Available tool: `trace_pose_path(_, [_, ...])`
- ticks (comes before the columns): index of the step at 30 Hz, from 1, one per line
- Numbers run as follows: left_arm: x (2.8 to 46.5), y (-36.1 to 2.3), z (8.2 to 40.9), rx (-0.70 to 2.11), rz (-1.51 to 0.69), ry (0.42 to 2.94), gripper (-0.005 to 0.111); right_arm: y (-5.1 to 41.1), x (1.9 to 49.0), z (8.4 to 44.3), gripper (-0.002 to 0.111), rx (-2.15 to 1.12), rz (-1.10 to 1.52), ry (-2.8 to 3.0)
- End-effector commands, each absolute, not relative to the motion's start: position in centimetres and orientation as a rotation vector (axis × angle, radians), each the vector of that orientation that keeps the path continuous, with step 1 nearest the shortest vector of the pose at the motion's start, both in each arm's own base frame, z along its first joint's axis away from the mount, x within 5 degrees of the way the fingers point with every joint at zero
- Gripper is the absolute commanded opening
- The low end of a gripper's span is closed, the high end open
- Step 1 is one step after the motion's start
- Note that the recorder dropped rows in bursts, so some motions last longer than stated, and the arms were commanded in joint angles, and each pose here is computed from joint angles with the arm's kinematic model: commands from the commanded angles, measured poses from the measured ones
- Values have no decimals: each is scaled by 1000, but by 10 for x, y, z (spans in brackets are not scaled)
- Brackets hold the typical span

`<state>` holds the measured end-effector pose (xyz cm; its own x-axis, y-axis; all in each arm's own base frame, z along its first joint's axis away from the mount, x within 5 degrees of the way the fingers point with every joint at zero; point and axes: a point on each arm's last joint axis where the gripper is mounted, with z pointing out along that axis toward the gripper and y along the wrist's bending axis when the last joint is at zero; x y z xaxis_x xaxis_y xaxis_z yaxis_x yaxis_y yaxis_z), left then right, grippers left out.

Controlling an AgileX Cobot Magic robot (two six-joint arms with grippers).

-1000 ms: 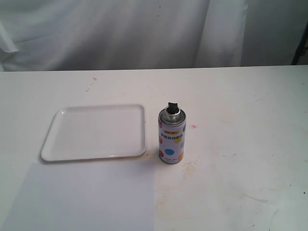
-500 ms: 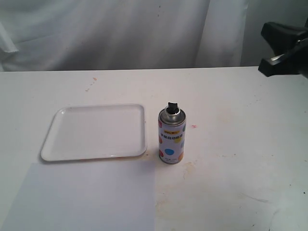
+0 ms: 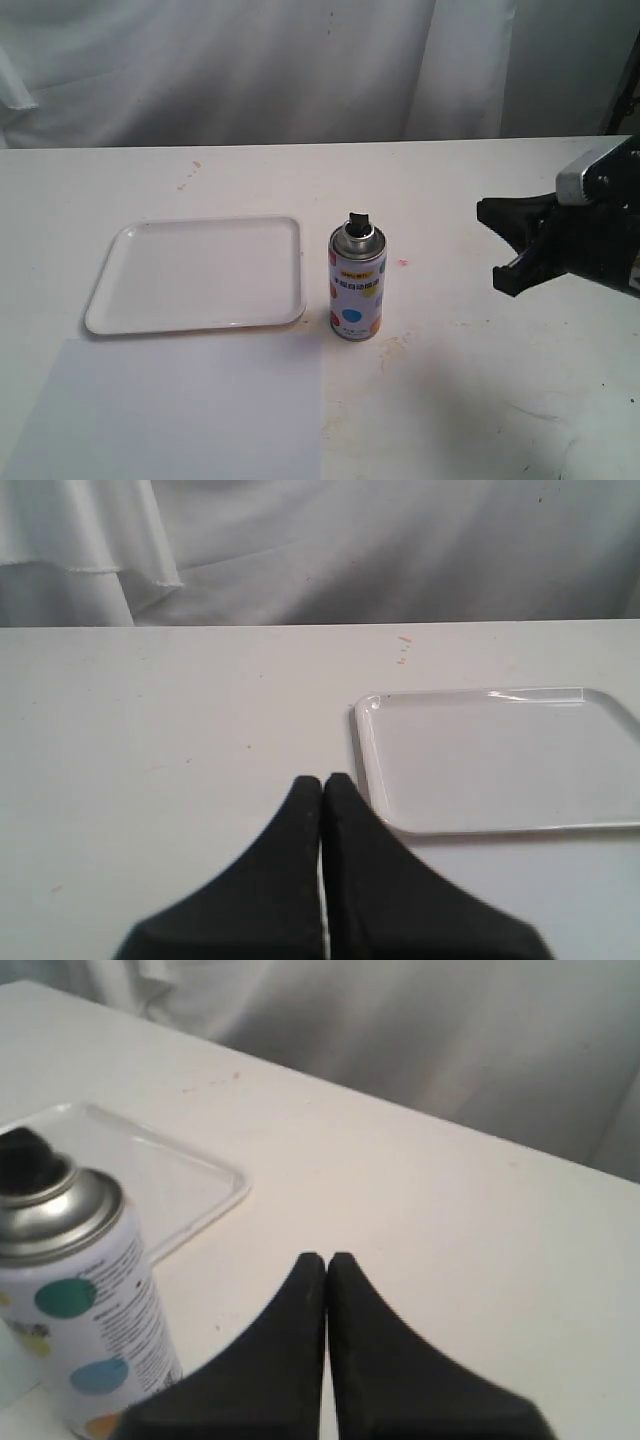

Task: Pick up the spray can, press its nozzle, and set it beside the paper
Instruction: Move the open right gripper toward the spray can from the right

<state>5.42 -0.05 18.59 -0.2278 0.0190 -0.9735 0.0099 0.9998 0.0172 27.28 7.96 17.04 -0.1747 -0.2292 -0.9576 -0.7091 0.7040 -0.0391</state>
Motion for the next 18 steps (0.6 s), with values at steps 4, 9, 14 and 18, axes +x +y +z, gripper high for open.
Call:
trace_pose_path(4, [54, -1, 185, 16, 5, 1795, 0, 82, 269, 138, 0, -890, 539, 1813])
trace_pose_path(9, [54, -1, 185, 19, 7, 1795, 0, 91, 261, 115, 0, -1051, 667, 1750])
trace_pose_path(14, [54, -1, 185, 19, 7, 1795, 0, 94, 261, 116, 0, -985, 741, 1724])
trace_pose_path(18, [54, -1, 185, 17, 6, 1795, 0, 94, 267, 118, 16, -891, 801, 1779])
